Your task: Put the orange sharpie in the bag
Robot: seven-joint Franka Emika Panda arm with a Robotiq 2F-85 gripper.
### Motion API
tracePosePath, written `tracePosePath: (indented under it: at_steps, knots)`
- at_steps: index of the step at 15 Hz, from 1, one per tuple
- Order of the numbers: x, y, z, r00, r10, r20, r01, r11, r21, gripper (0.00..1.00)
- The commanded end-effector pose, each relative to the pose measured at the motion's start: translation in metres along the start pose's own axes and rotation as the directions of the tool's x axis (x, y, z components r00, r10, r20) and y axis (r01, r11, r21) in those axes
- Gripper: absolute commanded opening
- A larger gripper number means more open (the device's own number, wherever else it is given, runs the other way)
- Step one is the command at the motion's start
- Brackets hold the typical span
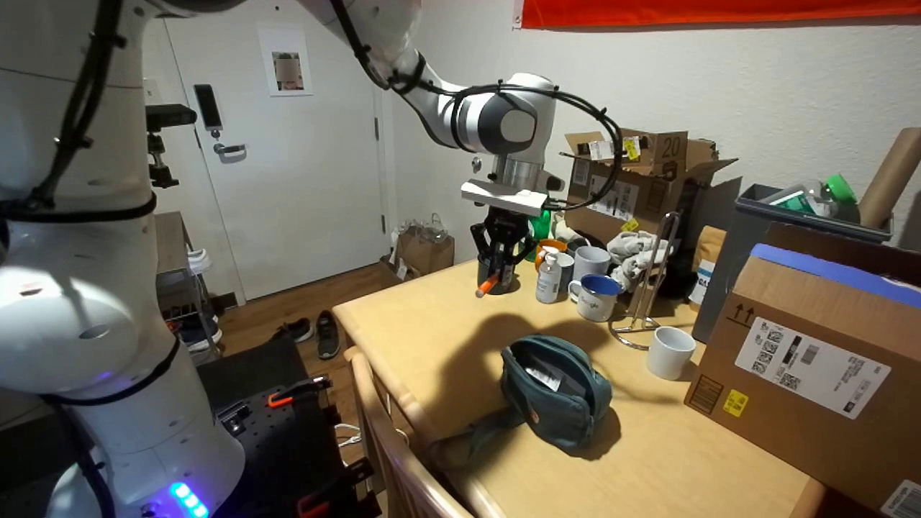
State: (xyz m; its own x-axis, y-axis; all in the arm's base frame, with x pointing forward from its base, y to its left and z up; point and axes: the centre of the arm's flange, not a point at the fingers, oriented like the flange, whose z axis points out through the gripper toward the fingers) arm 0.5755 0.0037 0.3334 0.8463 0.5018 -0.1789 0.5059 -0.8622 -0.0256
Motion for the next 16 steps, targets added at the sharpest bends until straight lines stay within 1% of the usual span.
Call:
tracePosePath:
  at_steps: [1, 3, 5, 6, 9, 10, 13, 15, 16]
  knots:
    - [-0.035, -0.001, -0.019, 0.993, -0.113, 0.041, 0.115, 0.992, -0.057, 0.07]
    - [-0.043, 0.001, -0.023, 0.991, -0.126, 0.054, 0.131, 0.988, -0.086, 0.07]
    - [-0.049, 0.000, -0.026, 0.993, -0.113, 0.037, 0.116, 0.989, -0.094, 0.07]
    - [-0.029, 0.006, -0.019, 0.994, -0.105, 0.040, 0.108, 0.991, -0.076, 0.19]
    - [-0.035, 0.003, -0.022, 0.994, -0.103, 0.038, 0.106, 0.991, -0.079, 0.19]
    - [-0.035, 0.003, -0.023, 0.994, -0.103, 0.037, 0.106, 0.991, -0.079, 0.07]
    - [-0.032, 0.009, -0.019, 0.978, -0.192, 0.082, 0.199, 0.977, -0.082, 0.06]
    - [-0.031, 0.014, -0.017, 0.958, -0.266, 0.106, 0.276, 0.957, -0.090, 0.06]
    - [-0.031, 0.016, -0.015, 0.944, -0.309, 0.118, 0.320, 0.943, -0.095, 0.06]
